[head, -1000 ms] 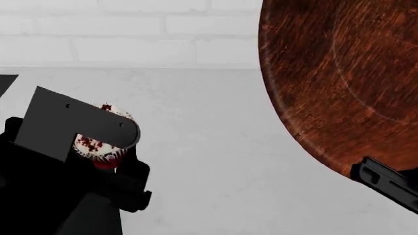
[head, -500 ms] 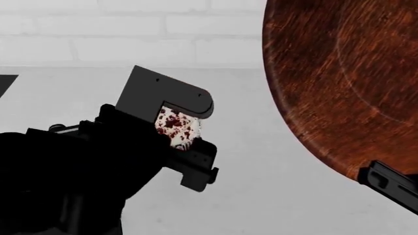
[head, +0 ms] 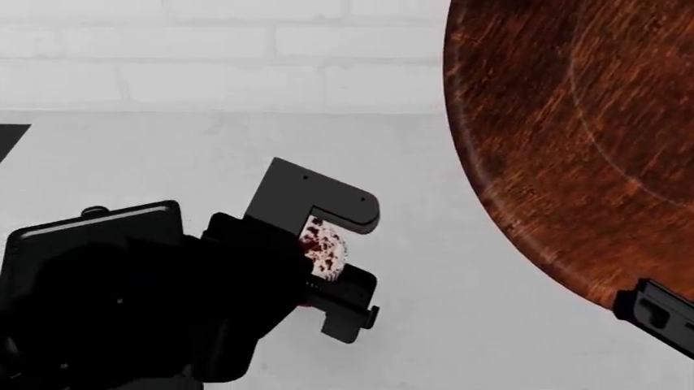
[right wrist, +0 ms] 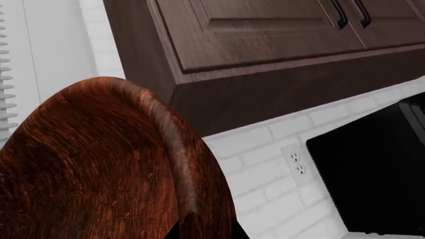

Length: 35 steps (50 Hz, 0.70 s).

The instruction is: Move the fresh-baked cupcake off the tray onto the counter, and place the bowl used for mixing into the sink.

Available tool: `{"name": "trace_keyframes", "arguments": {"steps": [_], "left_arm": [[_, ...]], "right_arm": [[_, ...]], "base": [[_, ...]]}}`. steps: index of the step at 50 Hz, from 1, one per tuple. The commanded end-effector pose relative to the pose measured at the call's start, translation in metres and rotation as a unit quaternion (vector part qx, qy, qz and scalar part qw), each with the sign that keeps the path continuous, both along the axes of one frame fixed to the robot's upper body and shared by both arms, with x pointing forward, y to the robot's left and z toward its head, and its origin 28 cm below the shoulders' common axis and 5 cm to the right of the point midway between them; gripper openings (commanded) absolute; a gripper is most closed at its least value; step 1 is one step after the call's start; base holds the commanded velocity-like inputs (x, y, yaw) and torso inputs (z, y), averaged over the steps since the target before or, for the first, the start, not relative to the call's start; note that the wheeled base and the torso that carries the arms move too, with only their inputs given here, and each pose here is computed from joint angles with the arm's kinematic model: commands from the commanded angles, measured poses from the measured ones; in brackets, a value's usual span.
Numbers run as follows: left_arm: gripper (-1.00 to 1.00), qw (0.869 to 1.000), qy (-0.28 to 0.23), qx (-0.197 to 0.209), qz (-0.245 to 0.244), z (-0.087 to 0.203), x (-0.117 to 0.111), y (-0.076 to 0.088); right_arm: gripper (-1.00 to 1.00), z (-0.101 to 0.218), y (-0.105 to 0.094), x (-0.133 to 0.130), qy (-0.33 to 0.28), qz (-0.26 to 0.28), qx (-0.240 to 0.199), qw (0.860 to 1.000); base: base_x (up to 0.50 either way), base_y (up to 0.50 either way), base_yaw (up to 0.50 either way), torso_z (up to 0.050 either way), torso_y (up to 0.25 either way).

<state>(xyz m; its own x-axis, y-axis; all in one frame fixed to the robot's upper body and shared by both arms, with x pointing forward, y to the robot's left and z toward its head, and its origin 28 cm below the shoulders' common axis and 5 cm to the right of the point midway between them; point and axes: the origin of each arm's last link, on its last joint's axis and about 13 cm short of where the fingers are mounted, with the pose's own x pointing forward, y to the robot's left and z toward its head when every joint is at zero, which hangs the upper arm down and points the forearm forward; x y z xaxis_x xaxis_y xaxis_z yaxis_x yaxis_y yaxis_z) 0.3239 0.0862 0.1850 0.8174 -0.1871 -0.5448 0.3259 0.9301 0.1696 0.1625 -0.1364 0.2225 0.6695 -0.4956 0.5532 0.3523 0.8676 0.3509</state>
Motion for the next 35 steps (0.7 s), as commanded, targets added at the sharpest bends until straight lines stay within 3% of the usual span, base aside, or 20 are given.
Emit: {"name": "trace_keyframes", "arguments": {"steps": [1, 8, 9, 15, 20, 23, 31, 35], "left_arm": [[-1.00, 0.999, 0.048, -0.005, 0.021, -0.029, 0.011, 0.007], [-1.00, 0.998, 0.060, -0.006, 0.017, -0.040, 0.012, 0.007], [1.00, 0.998, 0.066, -0.008, 0.014, -0.039, 0.011, 0.008], [1.00, 1.000, 0.013, -0.018, 0.004, -0.011, -0.001, 0.011], [1.00, 0.995, -0.073, -0.065, -0.018, 0.047, -0.030, 0.019], [1.00, 0.987, -0.126, -0.093, -0.033, 0.092, -0.065, 0.028], [1.00, 0.963, -0.232, -0.123, -0.054, 0.158, -0.151, 0.050], [1.00, 0.948, -0.289, -0.128, -0.037, 0.188, -0.197, 0.062]], "right_arm": [[-1.00, 0.003, 0.000, -0.002, -0.013, -0.003, -0.005, 1.000], [-1.00, 0.003, -0.002, -0.003, -0.012, -0.003, -0.001, 1.000], [-1.00, 0.003, -0.002, -0.003, -0.013, -0.004, -0.001, 1.000], [-1.00, 0.002, -0.001, 0.000, -0.010, -0.002, -0.003, 1.000], [-1.00, 0.002, 0.001, 0.001, -0.007, 0.000, -0.009, 1.000], [-1.00, 0.002, 0.002, 0.003, -0.005, 0.002, -0.010, 1.000], [-1.00, 0.000, 0.006, 0.003, -0.005, 0.007, -0.017, 1.000], [-1.00, 0.000, 0.007, 0.006, 0.000, 0.010, -0.019, 1.000]], "base": [[0.00, 0.00, 0.00, 0.000, 0.000], [0.00, 0.00, 0.00, 0.000, 0.000], [0.00, 0.00, 0.00, 0.000, 0.000], [0.00, 0.00, 0.00, 0.000, 0.000], [0.00, 0.00, 0.00, 0.000, 0.000], [0.00, 0.00, 0.00, 0.000, 0.000], [0.00, 0.00, 0.00, 0.000, 0.000], [0.00, 0.00, 0.00, 0.000, 0.000]]}}
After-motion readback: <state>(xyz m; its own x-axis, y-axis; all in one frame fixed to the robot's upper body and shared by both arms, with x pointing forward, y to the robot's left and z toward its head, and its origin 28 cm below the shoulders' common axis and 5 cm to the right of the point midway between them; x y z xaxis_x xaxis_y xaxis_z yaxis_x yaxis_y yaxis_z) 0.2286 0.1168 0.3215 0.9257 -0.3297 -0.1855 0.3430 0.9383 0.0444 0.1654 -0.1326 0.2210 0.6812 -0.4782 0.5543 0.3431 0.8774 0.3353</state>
